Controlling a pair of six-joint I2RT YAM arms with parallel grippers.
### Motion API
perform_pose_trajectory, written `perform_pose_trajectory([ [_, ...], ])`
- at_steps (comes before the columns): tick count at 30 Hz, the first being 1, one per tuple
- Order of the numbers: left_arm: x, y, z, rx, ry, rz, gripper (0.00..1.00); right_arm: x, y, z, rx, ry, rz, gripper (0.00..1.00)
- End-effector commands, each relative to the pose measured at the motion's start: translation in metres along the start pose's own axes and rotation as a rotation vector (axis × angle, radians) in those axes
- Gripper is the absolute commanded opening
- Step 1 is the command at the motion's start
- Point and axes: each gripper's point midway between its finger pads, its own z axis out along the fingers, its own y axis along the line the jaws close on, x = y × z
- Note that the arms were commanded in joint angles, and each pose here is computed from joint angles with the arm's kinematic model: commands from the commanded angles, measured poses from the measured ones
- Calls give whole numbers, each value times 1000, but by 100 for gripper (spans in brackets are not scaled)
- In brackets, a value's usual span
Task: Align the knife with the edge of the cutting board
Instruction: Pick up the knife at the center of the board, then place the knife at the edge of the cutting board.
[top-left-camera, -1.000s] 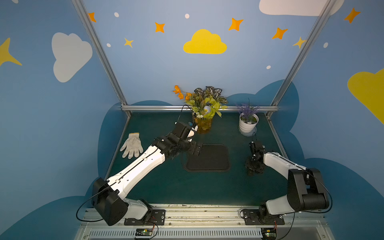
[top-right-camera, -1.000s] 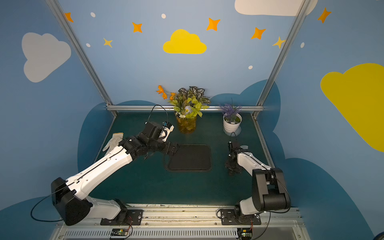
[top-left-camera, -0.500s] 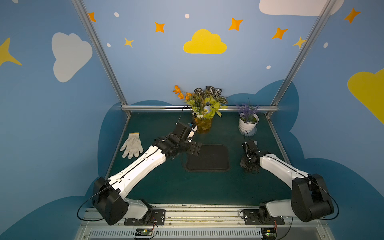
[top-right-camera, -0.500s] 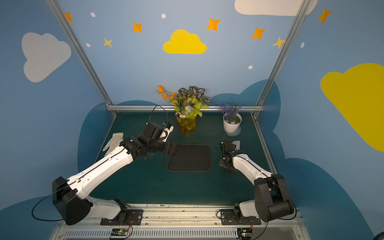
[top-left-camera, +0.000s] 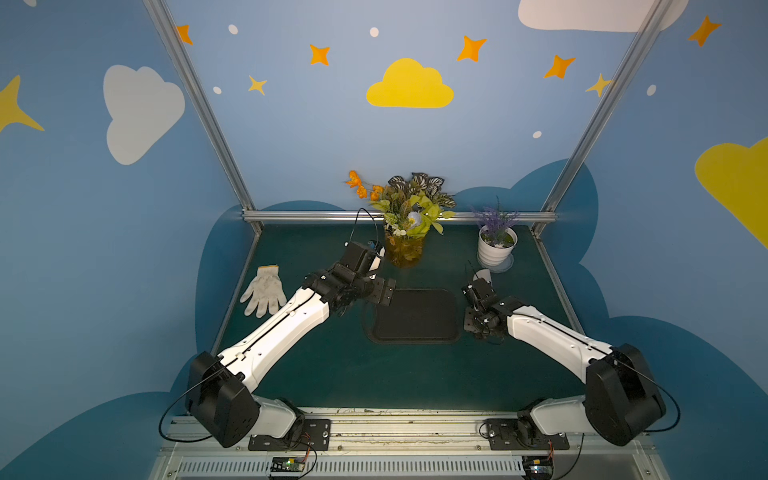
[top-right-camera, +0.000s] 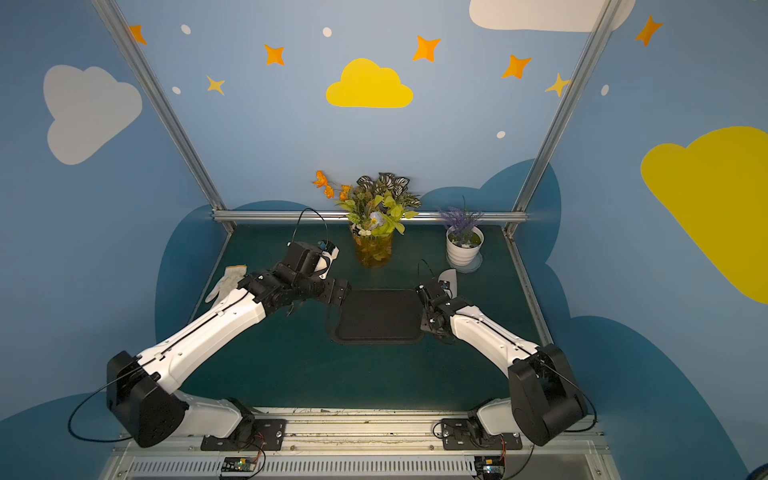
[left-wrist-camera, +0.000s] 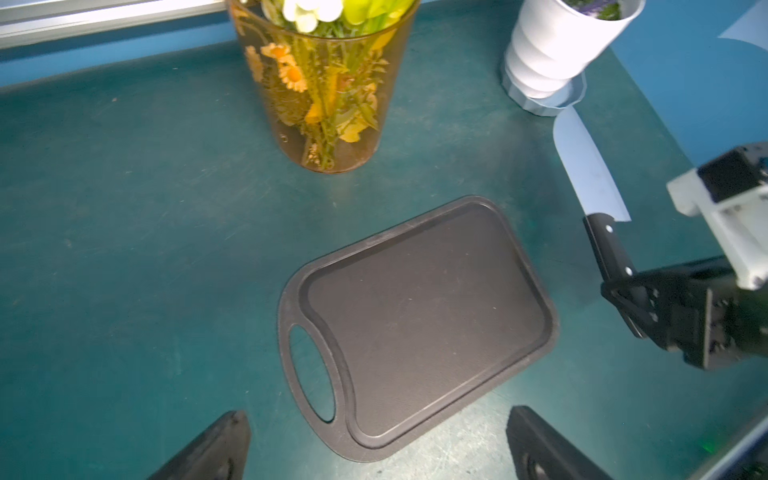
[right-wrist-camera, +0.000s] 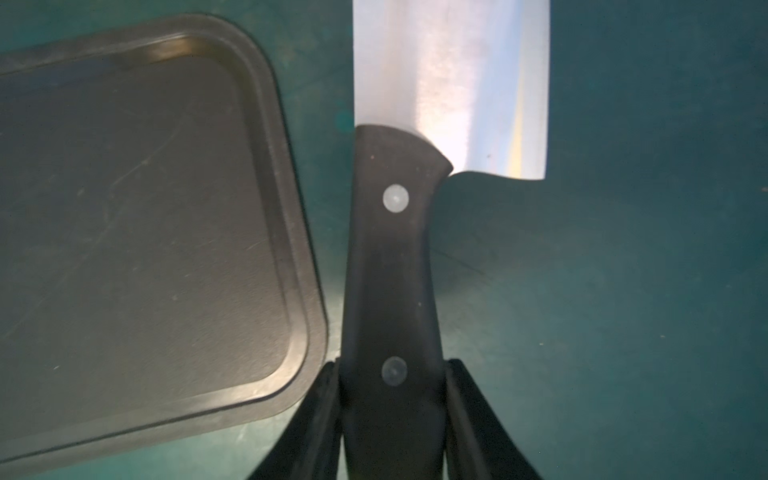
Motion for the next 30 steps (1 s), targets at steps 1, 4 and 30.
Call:
perform_pose_trajectory([
  [1,2,15,4,-49,5,-27,100,-11,14,-6,-4,-45,13,0],
  [4,2,28,6,-89,4,-58,100,-7,26,-9,-6,-49,-5,0],
  [30,-2,81,-7,-261,-89,-160,100,42,89,-14,62,-72,-71,0],
])
